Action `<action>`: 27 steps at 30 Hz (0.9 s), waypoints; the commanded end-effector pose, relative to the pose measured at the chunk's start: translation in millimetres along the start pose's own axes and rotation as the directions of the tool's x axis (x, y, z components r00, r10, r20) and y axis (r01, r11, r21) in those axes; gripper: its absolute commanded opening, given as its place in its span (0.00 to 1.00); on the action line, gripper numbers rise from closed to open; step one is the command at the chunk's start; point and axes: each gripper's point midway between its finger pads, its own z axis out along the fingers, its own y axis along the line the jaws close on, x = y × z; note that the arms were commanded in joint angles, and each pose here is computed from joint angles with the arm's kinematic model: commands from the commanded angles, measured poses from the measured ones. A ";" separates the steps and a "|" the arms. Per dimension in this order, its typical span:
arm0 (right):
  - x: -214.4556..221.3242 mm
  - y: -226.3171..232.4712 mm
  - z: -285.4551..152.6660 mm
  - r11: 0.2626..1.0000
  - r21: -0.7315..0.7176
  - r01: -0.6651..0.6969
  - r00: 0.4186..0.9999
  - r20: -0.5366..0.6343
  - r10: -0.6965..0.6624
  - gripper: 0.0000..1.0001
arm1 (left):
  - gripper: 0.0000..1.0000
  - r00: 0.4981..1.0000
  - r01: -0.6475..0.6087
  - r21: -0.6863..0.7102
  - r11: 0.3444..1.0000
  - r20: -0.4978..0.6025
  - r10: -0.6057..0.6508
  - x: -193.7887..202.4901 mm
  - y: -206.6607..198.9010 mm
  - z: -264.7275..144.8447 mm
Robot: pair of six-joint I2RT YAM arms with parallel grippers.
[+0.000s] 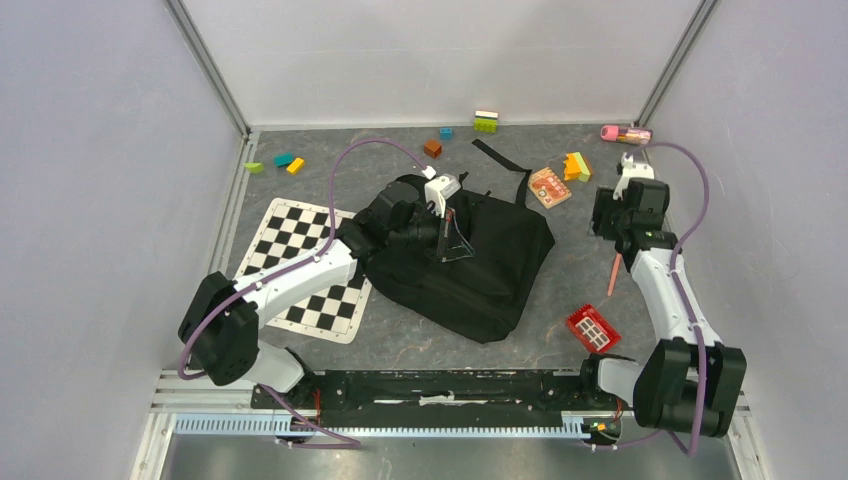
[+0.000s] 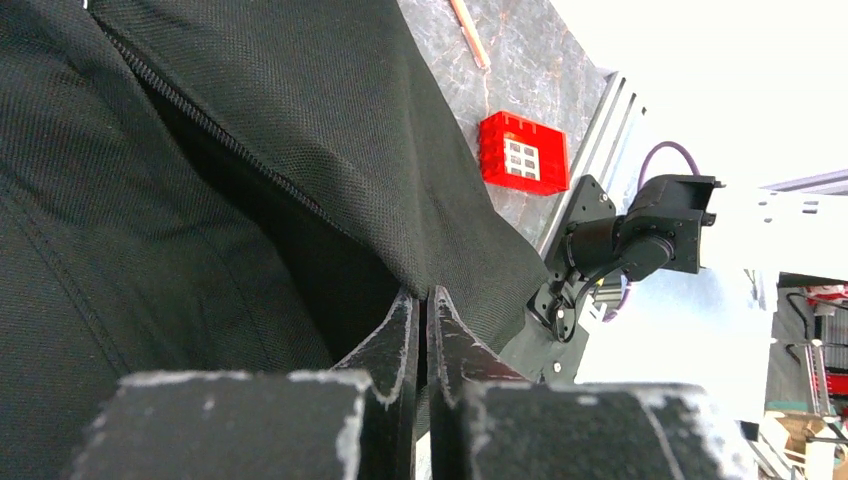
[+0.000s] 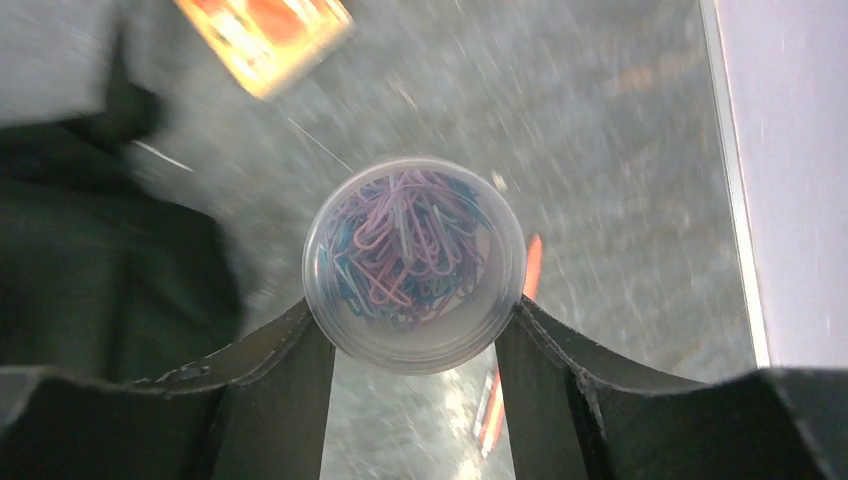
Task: Pack the student bag
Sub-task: Pick up the stationery from the center of the board, then place the stationery in the student bag.
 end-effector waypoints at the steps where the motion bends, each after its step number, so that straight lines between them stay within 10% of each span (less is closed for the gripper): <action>1: -83.3 56.0 -43.1 0.965 -0.253 0.065 0.973 0.229 -0.005 0.00 | 0.02 0.992 -0.107 0.150 0.983 0.076 0.097 -31.7 -44.7 -11.4; 12: -114.2 211.7 -99.1 0.704 -0.616 0.352 0.929 0.321 -0.184 0.00 | 0.06 0.966 -0.256 0.020 0.966 0.036 0.255 -22.4 -37.9 -15.9; 19: -101.1 274.8 -127.6 0.542 -0.685 0.487 0.874 0.380 -0.304 0.00 | 0.55 0.945 -0.323 -0.009 0.946 0.056 0.323 -30.0 -41.3 -32.1; 27: -79.6 323.5 -127.1 0.449 -0.685 0.573 0.802 0.358 -0.477 0.00 | 0.86 0.924 -0.282 -0.257 0.925 0.186 0.333 -51.4 -9.1 -98.4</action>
